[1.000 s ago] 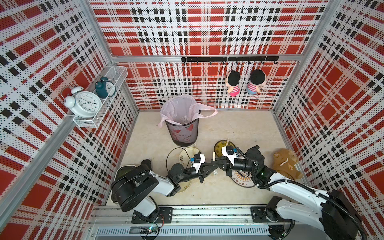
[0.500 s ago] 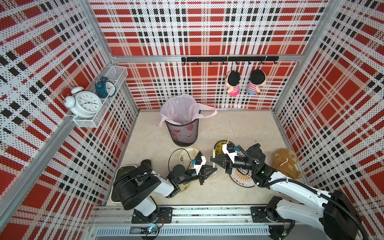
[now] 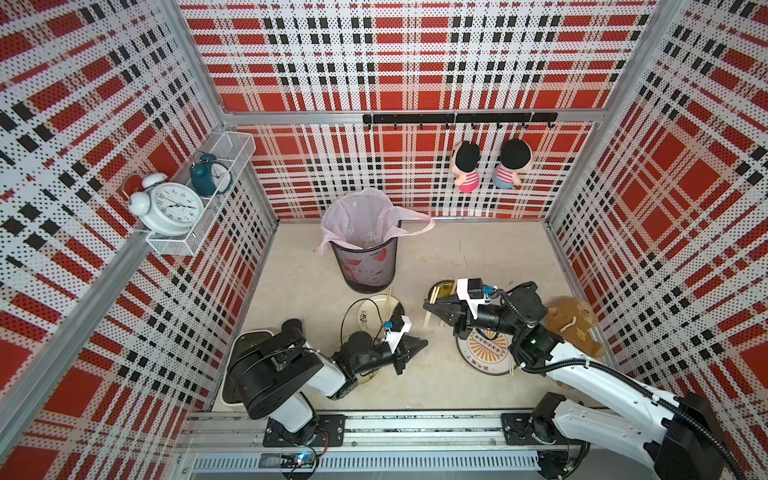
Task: Remove the packaging of disposable chopsticks
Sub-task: Remove the packet bag from the disposable chopsticks, then place the packet bag in the trash bin.
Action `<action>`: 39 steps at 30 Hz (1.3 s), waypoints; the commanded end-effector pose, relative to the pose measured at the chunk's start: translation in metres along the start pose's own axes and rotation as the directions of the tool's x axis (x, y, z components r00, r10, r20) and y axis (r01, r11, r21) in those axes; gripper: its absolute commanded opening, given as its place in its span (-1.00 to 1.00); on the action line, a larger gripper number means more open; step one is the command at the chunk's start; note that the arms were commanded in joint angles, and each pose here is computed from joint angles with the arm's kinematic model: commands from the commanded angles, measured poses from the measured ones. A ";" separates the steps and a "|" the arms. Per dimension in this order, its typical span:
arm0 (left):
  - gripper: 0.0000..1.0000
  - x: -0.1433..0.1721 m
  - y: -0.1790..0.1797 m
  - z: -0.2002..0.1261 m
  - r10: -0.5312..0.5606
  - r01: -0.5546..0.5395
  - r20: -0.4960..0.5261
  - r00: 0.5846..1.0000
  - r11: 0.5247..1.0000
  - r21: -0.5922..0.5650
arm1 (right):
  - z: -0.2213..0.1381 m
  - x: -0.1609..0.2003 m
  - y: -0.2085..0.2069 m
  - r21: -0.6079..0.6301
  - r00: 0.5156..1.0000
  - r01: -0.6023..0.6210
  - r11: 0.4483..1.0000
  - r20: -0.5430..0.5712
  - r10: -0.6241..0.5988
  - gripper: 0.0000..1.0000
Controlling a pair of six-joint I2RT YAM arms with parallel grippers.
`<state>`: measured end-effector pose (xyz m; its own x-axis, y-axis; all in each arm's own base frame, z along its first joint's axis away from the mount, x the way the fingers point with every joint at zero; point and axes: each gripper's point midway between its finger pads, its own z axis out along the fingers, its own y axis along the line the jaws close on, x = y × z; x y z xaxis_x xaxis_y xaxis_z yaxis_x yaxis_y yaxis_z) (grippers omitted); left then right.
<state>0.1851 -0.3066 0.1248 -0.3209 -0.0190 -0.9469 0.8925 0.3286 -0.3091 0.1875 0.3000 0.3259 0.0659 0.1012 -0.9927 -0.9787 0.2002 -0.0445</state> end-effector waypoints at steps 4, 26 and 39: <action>-1.00 -0.056 0.006 -0.018 0.011 0.002 0.171 0.985 0.997 -0.075 | -0.010 0.007 -0.025 0.166 1.000 -0.017 0.986 0.005 0.017 -1.00; -1.00 -0.341 0.120 -0.086 0.362 0.075 0.412 0.836 0.668 -0.740 | -0.032 0.068 -0.044 0.337 0.989 -0.088 0.937 -0.082 0.123 -1.00; -0.86 -0.327 0.298 -0.078 0.168 0.213 0.310 0.936 0.431 -0.877 | -0.039 0.068 -0.043 0.357 0.990 -0.079 0.931 -0.079 0.114 -1.00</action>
<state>0.5173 -0.1369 0.3837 0.0646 -0.2692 -0.9609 0.1206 0.9580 -0.2602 0.2250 0.2645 0.2539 -0.0846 0.0450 -0.9954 -0.8557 0.5086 0.0957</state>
